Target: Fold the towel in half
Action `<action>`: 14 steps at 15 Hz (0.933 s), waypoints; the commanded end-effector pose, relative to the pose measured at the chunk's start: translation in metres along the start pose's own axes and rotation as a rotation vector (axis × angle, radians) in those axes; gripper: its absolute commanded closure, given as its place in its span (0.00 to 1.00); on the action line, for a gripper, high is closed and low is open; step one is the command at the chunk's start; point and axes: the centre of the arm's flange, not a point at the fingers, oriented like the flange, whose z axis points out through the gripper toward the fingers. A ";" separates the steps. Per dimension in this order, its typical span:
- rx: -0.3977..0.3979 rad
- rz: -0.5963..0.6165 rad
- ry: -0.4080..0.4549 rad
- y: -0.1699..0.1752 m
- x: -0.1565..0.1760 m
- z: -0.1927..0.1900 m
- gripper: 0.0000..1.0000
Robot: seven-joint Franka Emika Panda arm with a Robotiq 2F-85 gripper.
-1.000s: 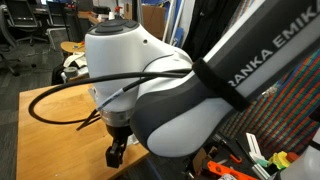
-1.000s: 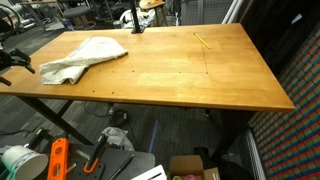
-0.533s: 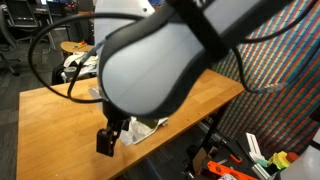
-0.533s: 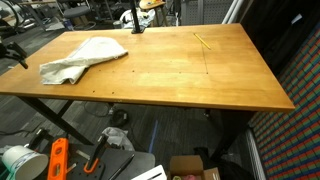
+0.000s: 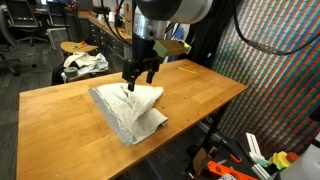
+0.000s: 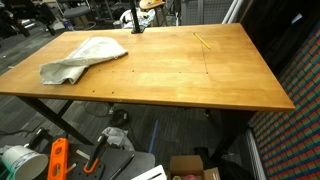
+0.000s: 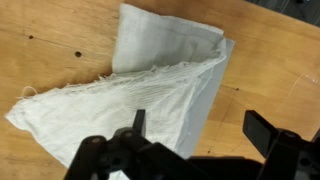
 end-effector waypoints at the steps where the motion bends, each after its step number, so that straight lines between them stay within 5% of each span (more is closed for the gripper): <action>1: 0.020 0.156 -0.012 0.043 0.041 -0.009 0.00; 14: 0.131 0.354 -0.266 0.177 0.122 0.049 0.00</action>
